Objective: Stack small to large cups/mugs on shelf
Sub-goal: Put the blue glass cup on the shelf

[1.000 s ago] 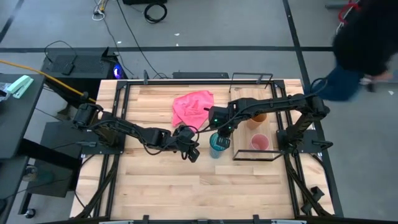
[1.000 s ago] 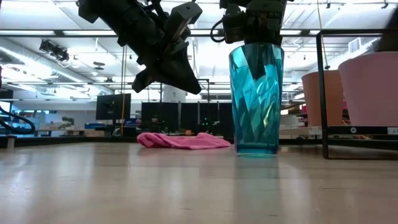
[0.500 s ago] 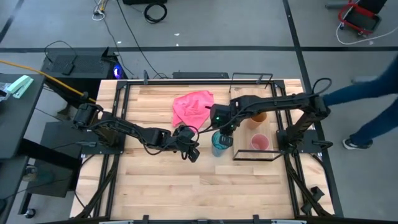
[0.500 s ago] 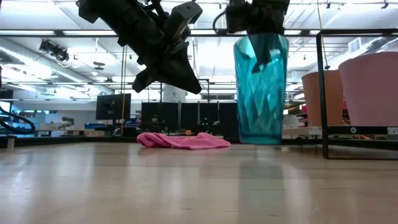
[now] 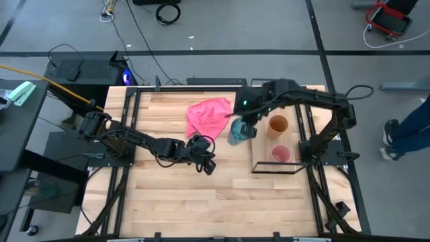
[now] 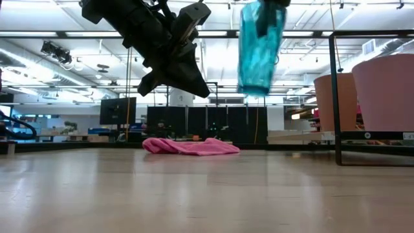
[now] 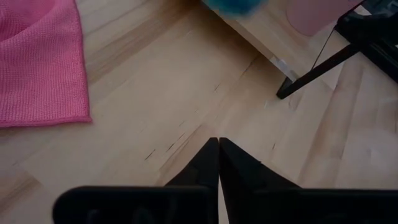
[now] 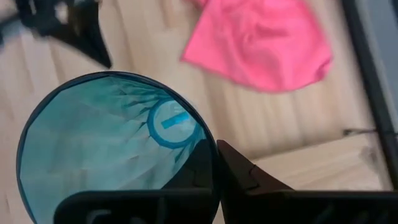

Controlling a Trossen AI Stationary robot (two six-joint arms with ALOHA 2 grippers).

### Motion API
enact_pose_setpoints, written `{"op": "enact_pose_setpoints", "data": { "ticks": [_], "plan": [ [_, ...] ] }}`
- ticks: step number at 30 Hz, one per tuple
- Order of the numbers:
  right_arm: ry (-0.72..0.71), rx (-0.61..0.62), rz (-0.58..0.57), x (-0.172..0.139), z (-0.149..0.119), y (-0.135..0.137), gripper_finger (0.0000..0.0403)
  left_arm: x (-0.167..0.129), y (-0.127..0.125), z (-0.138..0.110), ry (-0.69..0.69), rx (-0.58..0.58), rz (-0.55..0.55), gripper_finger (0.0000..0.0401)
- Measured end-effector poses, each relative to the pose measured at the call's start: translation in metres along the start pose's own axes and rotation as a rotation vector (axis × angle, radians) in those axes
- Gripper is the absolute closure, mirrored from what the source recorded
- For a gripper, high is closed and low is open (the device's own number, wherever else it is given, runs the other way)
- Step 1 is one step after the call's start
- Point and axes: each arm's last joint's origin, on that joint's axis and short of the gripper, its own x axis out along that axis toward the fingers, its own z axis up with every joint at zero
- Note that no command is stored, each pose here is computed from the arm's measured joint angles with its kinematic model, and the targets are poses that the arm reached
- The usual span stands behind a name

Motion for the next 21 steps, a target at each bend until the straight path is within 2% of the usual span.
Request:
{"op": "enact_pose_setpoints", "data": {
  "ticks": [6,13,21],
  "plan": [
    [-0.078,0.042,-0.033,-0.031,0.008,-0.031,0.0396,0.0,0.0,0.0,0.0,-0.001,-0.001,0.039],
    [-0.02,0.126,-0.11,-0.05,-0.002,-0.079,0.0396,0.0,0.0,0.0,0.0,-0.007,-0.001,0.0378],
    [0.028,0.228,-0.183,-0.057,-0.017,-0.133,0.0396,0.0,0.0,0.0,0.0,-0.007,-0.001,0.039]
  ]
}}
